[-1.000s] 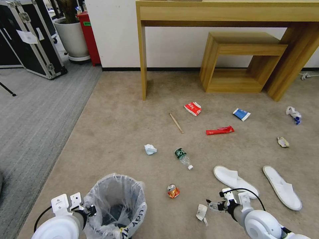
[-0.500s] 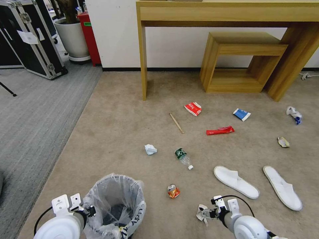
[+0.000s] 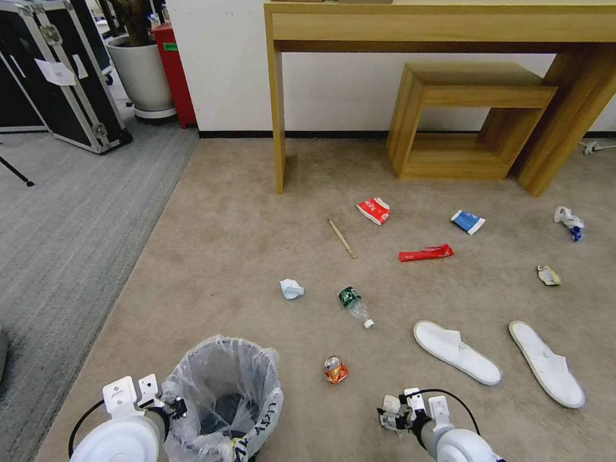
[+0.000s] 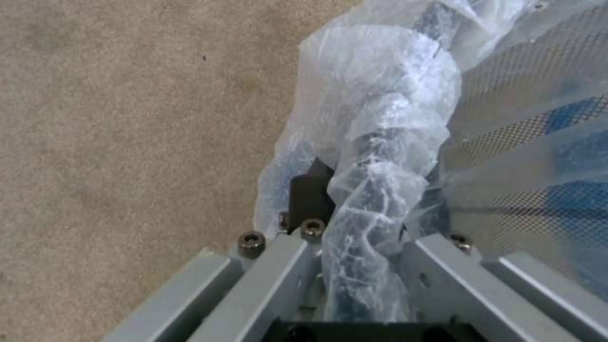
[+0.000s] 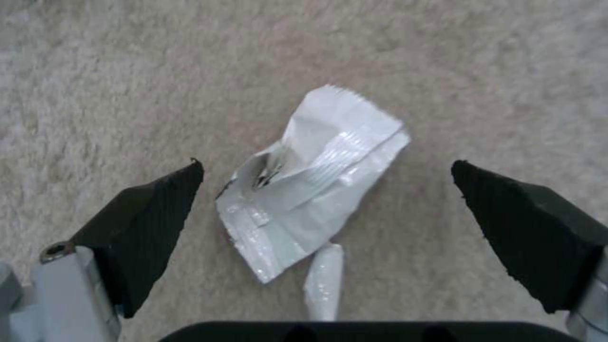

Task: Pick up the trash bin and place the garbage on the floor into it.

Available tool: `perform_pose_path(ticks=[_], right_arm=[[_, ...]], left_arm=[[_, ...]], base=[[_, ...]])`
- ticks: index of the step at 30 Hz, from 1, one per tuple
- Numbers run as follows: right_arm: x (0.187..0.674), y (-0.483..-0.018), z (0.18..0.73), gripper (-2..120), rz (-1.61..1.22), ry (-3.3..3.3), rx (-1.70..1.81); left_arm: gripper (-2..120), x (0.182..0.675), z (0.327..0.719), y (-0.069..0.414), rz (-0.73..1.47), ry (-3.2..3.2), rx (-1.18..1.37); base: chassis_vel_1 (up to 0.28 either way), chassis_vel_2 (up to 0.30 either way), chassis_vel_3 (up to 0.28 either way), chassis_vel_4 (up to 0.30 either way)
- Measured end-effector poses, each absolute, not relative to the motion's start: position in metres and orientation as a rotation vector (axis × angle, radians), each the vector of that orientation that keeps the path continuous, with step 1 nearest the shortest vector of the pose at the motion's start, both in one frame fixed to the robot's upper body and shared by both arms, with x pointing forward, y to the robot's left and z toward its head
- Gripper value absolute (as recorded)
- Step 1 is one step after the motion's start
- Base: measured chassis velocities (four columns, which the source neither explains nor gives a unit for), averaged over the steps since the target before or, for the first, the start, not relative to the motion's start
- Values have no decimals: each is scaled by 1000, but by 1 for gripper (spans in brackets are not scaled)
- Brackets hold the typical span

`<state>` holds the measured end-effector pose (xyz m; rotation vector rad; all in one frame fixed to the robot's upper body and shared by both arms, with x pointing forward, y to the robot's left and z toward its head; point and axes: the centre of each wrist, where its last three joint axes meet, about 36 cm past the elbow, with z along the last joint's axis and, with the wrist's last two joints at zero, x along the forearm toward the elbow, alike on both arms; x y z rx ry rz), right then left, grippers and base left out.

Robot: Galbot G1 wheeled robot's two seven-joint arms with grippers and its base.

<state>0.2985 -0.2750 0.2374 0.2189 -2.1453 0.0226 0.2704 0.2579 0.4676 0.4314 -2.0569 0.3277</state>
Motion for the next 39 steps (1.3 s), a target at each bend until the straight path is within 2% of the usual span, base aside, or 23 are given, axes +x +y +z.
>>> perform_pose_path(ticks=[24, 31, 39], right_arm=[[308, -258, 221, 100, 8, -2140, 216], [306, -257, 219, 89, -7, -2138, 201], [307, -259, 219, 88, -13, -2144, 195]], left_arm=[[0, 279, 459, 254, 324, -2046, 416], [0, 279, 460, 254, 317, -2046, 415], [0, 279, 460, 253, 316, -2046, 412]], base=[[0, 0, 0, 0], [0, 0, 0, 0], [0, 0, 0, 0]])
